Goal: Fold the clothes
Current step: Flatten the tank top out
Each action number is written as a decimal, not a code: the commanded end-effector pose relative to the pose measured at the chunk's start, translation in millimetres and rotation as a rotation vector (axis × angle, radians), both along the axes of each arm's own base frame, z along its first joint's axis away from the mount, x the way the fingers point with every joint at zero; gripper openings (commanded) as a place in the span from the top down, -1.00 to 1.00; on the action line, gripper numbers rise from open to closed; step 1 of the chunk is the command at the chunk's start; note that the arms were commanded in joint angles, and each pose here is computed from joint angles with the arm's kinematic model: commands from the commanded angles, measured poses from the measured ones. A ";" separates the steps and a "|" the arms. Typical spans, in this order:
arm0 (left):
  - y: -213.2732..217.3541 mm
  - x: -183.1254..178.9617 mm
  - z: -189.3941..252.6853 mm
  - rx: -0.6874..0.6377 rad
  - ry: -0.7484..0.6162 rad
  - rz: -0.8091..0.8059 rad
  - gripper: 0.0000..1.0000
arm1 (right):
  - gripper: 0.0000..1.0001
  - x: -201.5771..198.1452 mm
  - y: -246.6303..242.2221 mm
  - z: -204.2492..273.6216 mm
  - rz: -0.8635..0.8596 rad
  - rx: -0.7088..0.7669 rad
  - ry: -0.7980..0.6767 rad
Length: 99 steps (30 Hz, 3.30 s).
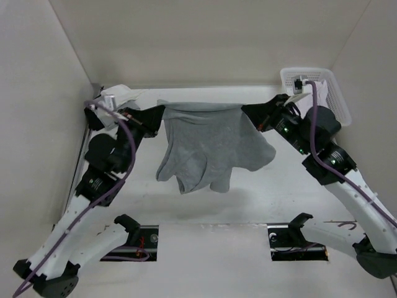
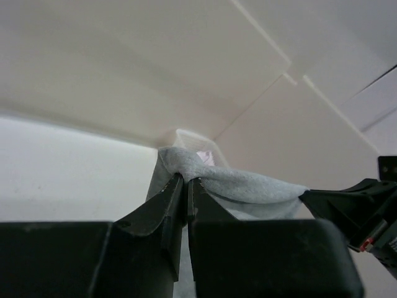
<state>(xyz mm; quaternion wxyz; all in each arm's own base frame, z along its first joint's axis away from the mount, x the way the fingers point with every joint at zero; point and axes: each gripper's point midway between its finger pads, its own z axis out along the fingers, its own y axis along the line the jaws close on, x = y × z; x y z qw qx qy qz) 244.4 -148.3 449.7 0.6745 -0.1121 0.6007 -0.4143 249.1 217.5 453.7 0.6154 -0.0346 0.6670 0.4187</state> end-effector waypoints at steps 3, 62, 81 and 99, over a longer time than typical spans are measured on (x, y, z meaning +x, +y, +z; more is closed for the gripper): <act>-22.2 42.5 4.1 -0.016 0.015 -0.005 1.00 | 0.94 15.9 -9.3 20.6 -0.017 0.041 -0.052; 30.1 36.2 -400.5 0.316 0.894 0.170 0.36 | 0.79 21.9 33.3 -314.4 -0.029 -0.167 0.461; 25.1 53.1 -425.9 0.440 0.942 0.187 0.57 | 0.47 26.8 43.2 -320.6 -0.034 -0.129 0.465; 21.0 53.7 -409.6 0.407 0.905 0.144 1.00 | 0.02 74.6 -71.7 -368.5 -0.481 -0.142 0.587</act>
